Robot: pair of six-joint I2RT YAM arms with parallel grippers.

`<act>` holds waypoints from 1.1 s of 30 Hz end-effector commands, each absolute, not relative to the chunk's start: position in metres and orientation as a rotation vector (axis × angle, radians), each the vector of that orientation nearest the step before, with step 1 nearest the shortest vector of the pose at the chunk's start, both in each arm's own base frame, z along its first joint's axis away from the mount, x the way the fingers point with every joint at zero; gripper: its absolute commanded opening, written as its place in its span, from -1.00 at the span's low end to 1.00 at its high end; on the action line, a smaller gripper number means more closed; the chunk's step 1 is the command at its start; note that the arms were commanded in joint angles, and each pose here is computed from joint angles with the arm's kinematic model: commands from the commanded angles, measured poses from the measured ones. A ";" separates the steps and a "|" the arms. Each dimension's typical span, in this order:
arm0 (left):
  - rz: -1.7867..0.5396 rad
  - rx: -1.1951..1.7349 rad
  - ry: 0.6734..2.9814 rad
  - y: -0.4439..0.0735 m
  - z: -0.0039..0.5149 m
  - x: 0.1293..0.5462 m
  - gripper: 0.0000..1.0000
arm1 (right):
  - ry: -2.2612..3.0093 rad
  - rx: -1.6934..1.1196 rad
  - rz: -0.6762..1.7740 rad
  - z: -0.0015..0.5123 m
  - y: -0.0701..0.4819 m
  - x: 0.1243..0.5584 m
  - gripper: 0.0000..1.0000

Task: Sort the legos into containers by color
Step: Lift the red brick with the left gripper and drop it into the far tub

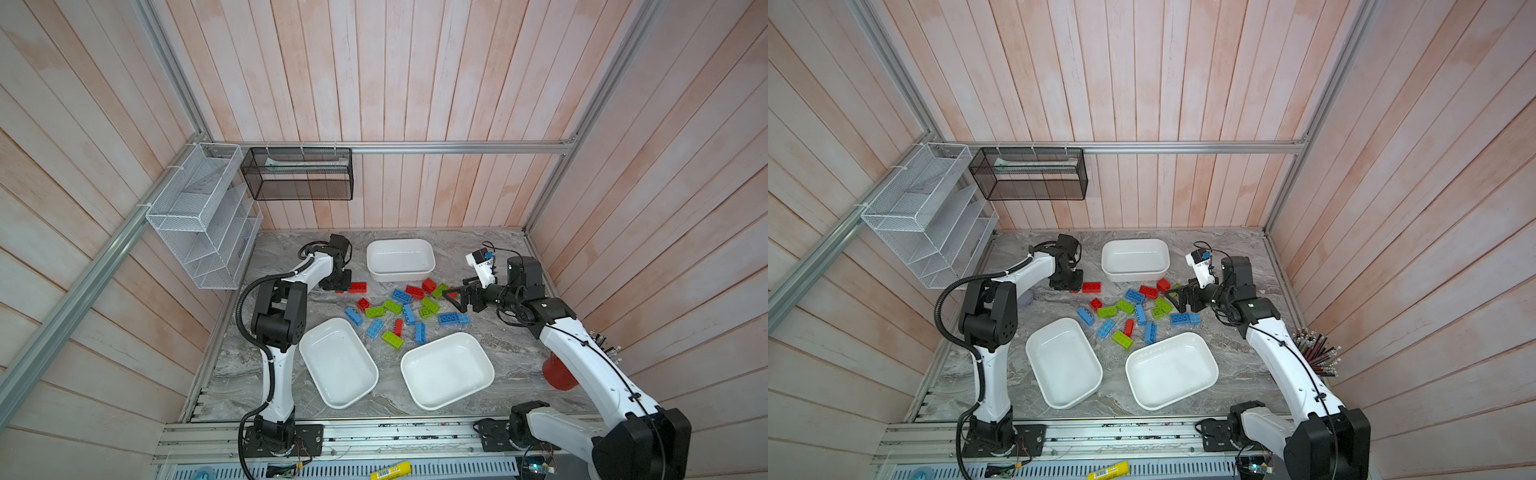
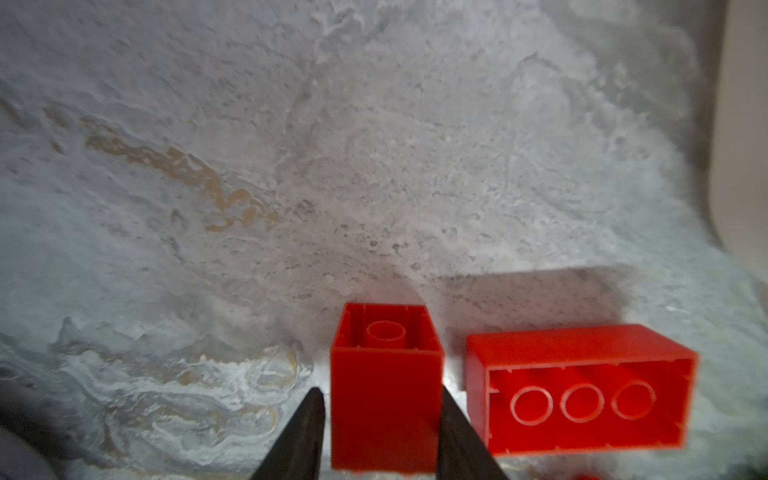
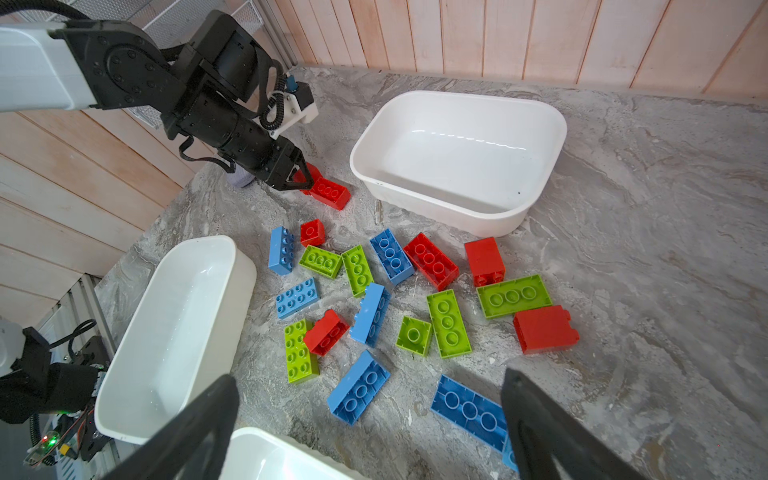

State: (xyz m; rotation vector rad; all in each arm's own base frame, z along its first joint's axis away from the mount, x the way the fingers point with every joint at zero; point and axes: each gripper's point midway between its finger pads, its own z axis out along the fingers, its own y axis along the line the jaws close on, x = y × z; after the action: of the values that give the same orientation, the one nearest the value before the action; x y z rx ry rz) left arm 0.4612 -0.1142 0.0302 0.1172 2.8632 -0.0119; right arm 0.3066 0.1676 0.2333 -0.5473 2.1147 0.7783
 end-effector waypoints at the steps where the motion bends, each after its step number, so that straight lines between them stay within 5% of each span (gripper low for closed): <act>1: -0.032 0.131 2.877 -0.116 0.019 0.466 -0.13 | 2.136 -0.550 0.802 0.228 0.170 0.301 0.96; 9: -0.028 0.127 2.818 -0.116 0.046 0.475 -0.48 | 2.131 -0.548 0.793 0.231 0.169 0.300 0.96; 23: -0.323 0.137 2.598 -0.186 0.181 0.476 -0.47 | 2.122 -0.554 0.805 0.229 0.173 0.312 0.96; 33: -0.511 0.257 2.514 -0.287 0.166 0.529 -0.47 | 2.112 -0.543 0.761 0.235 0.168 0.332 0.96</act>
State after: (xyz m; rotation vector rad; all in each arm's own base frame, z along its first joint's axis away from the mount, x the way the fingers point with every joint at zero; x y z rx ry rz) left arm 0.5216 -0.2771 0.1955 0.2716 2.4640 -0.4794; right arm 0.3230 0.1695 0.2184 -0.5346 2.1600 0.7834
